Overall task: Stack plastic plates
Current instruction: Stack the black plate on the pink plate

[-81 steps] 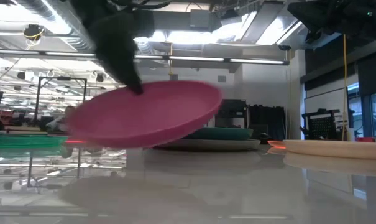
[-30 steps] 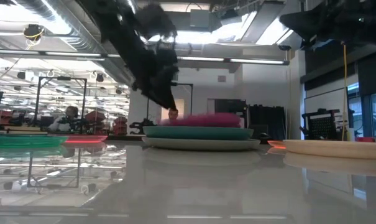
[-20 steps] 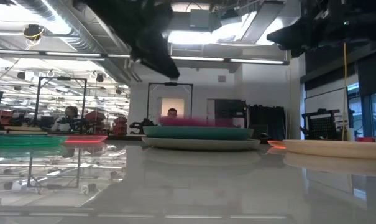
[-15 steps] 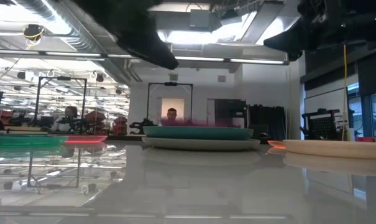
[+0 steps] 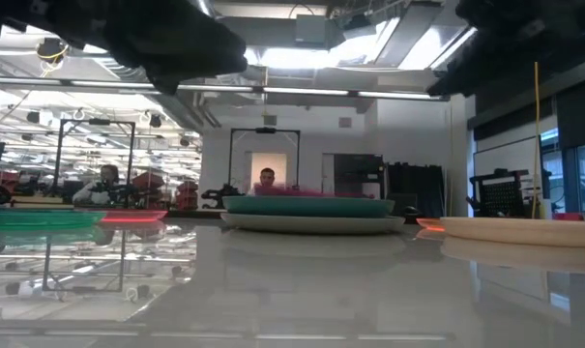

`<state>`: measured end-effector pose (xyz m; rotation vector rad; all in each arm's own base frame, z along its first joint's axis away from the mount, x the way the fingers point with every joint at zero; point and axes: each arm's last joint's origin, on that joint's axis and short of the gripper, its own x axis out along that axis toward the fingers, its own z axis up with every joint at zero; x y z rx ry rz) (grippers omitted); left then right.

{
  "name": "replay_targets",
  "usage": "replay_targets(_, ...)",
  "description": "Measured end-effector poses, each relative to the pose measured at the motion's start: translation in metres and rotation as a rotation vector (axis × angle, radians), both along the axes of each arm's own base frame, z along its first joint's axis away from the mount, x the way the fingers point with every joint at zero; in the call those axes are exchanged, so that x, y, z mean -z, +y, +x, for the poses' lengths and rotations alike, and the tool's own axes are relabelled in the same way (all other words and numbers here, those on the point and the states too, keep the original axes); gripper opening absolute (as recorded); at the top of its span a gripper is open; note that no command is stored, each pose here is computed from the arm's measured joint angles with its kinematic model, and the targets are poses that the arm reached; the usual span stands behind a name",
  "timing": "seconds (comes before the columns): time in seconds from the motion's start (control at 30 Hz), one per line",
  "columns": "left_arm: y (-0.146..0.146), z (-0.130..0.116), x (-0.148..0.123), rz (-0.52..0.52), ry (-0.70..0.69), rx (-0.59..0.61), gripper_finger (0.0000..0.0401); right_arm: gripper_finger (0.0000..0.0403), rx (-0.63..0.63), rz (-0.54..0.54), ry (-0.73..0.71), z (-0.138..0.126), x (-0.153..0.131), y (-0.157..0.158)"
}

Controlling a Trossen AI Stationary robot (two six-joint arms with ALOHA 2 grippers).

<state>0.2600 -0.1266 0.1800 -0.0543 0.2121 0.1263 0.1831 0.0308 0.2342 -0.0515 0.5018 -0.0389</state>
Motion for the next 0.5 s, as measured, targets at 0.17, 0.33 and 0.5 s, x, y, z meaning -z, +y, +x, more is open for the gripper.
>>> replay_targets(0.17,-0.001,-0.001,-0.001,-0.018,-0.025,0.005,0.0112,0.0003,-0.015,0.079,0.175,-0.007,0.01,0.014)
replay_targets(0.33,0.0,-0.001,-0.002,-0.018,-0.027,0.004,0.0112,0.0003,-0.091,0.205,0.307,-0.014,0.019,0.028)
replay_targets(0.5,0.003,0.001,-0.002,-0.021,-0.029,-0.013,0.0112,0.0003,-0.132,0.244,0.392,-0.017,0.028,0.042)
